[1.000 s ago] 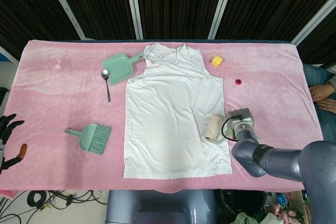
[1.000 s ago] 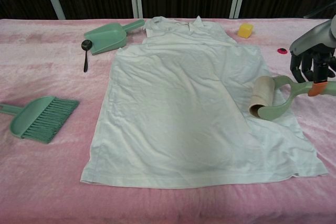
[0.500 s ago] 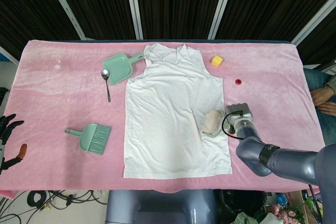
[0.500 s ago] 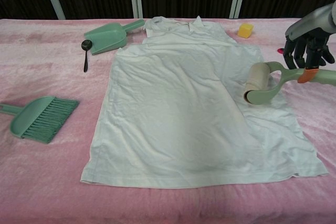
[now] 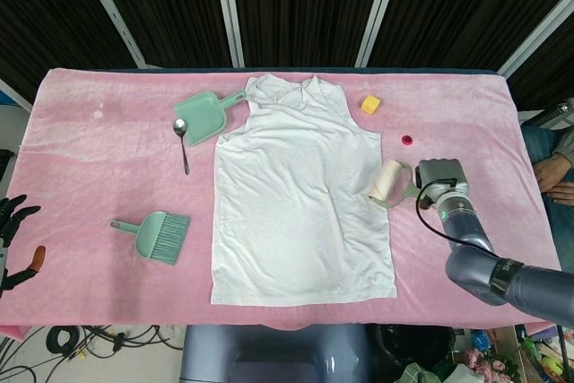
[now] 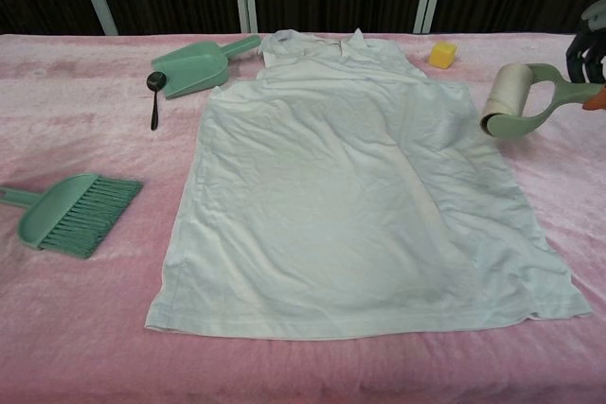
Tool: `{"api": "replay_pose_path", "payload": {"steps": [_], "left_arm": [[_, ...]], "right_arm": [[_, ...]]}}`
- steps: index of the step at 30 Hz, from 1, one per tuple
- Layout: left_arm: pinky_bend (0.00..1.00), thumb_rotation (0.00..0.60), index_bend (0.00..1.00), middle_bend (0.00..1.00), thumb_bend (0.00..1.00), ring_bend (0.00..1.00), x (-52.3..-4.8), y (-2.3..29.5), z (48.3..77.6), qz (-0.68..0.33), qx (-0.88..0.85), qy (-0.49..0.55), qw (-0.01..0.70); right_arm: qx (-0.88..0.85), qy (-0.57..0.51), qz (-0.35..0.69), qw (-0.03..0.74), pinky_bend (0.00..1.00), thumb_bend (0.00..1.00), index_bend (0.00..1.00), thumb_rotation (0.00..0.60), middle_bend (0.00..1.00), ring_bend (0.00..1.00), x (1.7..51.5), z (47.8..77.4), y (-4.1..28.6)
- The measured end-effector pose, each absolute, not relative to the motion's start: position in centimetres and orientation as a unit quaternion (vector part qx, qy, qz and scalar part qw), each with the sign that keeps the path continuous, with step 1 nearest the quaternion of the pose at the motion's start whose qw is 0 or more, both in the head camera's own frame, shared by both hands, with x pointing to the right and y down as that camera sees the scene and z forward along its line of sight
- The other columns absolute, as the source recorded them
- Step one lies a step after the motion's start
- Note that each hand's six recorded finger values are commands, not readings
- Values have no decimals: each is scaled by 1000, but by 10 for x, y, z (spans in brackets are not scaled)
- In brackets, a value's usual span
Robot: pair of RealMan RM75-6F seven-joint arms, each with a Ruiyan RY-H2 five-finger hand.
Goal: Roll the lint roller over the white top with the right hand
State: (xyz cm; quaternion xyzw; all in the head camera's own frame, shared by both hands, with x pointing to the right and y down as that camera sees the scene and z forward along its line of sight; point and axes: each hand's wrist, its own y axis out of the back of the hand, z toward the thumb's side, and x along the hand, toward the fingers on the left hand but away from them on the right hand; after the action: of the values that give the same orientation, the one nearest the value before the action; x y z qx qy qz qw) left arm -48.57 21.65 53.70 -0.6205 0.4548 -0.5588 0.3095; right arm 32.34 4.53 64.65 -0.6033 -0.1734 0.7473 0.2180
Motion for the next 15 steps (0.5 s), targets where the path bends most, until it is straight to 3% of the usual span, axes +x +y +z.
{"api": "replay_pose_path", "payload": {"steps": [15], "left_arm": [[10, 600, 189, 78, 427, 0, -486, 217, 536, -560, -618, 456, 311]], "right_arm": [[-612, -217, 739, 178, 549, 736, 714, 600, 626, 616, 378, 685, 57]]}}
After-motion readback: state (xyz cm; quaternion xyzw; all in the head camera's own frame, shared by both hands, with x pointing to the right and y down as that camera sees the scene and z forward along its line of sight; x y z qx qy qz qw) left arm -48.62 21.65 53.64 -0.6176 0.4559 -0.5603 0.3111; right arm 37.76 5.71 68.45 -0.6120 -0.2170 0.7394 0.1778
